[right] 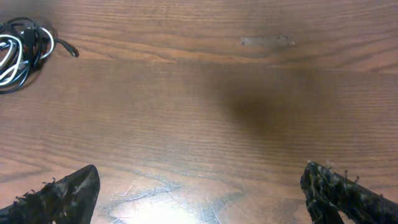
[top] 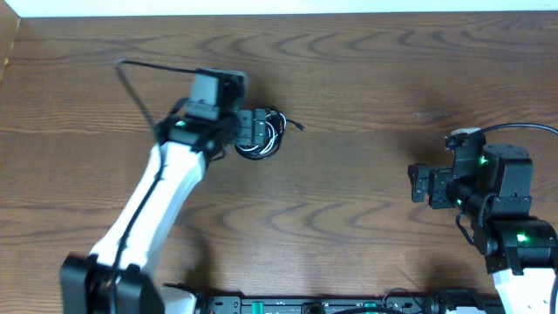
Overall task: Untangle cables
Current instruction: 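Reach the left gripper forward to the tangled black and white cables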
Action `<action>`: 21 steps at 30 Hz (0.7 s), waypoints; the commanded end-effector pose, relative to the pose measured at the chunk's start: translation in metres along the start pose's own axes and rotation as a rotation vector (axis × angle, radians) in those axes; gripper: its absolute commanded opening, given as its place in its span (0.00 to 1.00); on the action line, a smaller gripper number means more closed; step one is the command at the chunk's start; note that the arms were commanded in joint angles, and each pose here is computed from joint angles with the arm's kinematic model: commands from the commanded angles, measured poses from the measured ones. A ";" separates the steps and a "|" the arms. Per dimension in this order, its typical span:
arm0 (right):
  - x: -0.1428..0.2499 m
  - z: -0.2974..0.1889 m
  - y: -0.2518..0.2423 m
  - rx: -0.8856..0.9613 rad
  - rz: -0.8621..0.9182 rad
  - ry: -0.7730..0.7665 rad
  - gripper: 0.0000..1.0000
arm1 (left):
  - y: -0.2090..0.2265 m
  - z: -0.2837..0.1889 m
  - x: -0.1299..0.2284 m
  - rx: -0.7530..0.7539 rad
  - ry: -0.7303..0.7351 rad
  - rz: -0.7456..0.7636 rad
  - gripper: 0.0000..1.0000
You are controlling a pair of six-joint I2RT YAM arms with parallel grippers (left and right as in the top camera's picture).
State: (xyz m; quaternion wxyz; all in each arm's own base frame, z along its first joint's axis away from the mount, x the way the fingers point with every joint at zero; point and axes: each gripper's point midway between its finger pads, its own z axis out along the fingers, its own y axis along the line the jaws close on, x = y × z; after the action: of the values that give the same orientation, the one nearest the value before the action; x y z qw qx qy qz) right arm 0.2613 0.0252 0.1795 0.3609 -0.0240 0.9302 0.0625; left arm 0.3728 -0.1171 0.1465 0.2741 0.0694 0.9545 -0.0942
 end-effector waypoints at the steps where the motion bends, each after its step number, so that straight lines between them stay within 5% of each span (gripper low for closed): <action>1: -0.009 -0.006 0.001 -0.006 0.013 -0.026 0.99 | -0.011 0.028 0.009 -0.018 0.062 0.035 0.96; 11: -0.009 -0.006 0.001 -0.009 0.013 -0.027 0.99 | -0.031 0.086 0.057 -0.014 0.244 0.096 0.67; 21: -0.008 -0.006 0.001 -0.009 0.013 -0.023 0.99 | -0.030 0.100 0.076 -0.020 0.308 0.104 0.60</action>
State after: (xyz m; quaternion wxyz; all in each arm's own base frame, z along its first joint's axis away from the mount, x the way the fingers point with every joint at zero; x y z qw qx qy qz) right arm 0.2609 0.0259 0.1792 0.3599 -0.0247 0.9304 0.0644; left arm 0.3536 -0.1627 0.0340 0.1373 0.1314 0.9796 -0.0652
